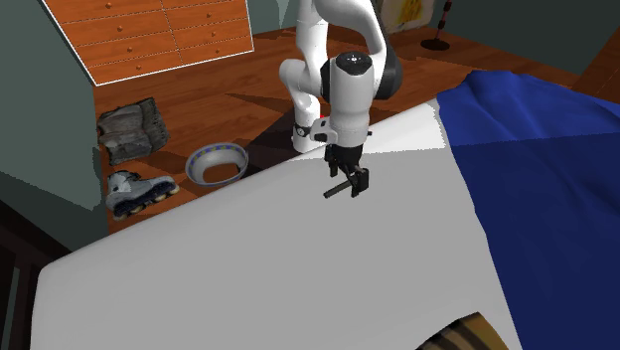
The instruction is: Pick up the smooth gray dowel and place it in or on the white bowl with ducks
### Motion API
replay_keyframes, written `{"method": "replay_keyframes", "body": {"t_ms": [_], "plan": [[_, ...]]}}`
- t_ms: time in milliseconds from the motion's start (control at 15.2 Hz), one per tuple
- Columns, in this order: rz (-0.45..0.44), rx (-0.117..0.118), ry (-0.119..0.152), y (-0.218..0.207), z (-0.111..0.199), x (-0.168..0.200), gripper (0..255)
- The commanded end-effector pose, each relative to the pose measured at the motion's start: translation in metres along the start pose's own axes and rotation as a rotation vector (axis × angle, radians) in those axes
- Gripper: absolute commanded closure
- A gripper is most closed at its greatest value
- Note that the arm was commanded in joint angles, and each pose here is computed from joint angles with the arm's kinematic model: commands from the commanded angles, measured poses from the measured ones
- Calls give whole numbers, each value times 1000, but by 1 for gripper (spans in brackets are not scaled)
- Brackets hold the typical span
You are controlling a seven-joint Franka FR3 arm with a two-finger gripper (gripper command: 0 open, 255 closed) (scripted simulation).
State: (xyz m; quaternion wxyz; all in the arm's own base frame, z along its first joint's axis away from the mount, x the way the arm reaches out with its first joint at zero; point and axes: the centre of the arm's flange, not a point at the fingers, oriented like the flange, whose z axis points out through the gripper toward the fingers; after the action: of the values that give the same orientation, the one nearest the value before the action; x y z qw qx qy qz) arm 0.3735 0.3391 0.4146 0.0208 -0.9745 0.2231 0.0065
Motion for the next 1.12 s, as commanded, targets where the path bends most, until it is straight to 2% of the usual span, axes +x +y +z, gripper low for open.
{"method": "replay_keyframes", "body": {"t_ms": [0, 198, 264, 792, 1056], "plan": [[0, 0, 0, 0, 1, 0, 0], [0, 0, 0, 0, 1, 0, 0], [0, 0, 0, 0, 1, 0, 255], [0, 0, 0, 0, 2, -1, 255], [0, 0, 0, -1, -15, 0, 255]]}}
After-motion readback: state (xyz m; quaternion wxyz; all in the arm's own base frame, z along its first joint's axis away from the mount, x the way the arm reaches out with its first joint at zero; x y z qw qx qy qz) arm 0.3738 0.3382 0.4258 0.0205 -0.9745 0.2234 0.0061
